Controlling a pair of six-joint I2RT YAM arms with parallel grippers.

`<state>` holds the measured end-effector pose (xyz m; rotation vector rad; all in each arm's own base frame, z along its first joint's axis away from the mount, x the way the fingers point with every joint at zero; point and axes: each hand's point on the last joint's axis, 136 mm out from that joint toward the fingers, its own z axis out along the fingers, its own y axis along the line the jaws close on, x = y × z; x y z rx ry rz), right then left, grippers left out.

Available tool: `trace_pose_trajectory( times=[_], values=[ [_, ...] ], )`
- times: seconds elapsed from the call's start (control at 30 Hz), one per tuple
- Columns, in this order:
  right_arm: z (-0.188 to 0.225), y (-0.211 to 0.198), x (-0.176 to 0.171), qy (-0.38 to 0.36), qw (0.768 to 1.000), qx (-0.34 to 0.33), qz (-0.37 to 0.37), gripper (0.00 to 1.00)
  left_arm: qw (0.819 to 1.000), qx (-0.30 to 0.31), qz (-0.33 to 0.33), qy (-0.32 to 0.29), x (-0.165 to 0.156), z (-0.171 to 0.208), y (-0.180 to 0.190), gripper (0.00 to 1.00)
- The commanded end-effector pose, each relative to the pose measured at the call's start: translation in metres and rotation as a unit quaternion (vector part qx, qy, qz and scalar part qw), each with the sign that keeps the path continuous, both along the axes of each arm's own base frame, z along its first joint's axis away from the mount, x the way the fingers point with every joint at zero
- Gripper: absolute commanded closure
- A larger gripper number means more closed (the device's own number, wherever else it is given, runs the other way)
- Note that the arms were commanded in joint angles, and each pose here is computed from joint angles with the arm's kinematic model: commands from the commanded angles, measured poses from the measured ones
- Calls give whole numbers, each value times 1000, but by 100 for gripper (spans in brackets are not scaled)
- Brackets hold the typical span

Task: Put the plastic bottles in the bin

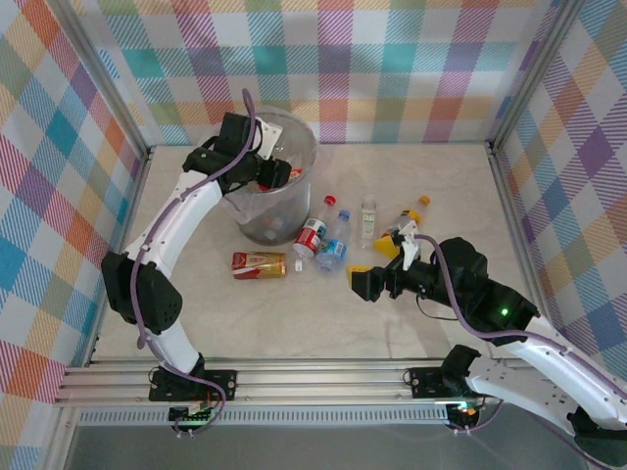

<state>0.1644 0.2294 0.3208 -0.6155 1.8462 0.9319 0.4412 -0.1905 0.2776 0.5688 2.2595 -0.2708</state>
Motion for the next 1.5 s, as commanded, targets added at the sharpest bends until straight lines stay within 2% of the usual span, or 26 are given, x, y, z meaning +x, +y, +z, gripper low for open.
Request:
trace_pose_trajectory(
  times=[0.0,0.2,0.53,0.8,0.97,1.03,1.1,1.17,1.47],
  values=[
    [0,0,-1,1,1000,7,3,0,1000,15,-20,-11,-10,7,6,44],
    [-3,-3,-2,2,1000,6,-2,0,999,47,-22,-11,-11,1,13,39],
    [-8,-1,-1,7,1000,4,-2,0,1000,-9,-28,-6,-21,28,2,20],
    [-8,-1,-1,8,1000,4,-1,0,997,-64,12,-33,-16,71,1,20],
    [-9,-2,-1,9,1000,2,-2,0,996,-80,15,-34,-17,80,-1,16],
    [-10,-2,-1,10,1000,2,-4,0,996,-74,27,-36,-14,78,3,19],
    [-10,-2,-1,11,1000,2,-3,0,996,-69,39,-33,-10,73,7,34],
    [-10,-2,-2,11,1000,4,-2,0,997,-62,47,-24,-7,65,9,44],
    [-10,-5,-3,11,1000,3,-4,0,997,-57,39,40,-9,18,1,45]
  ],
)
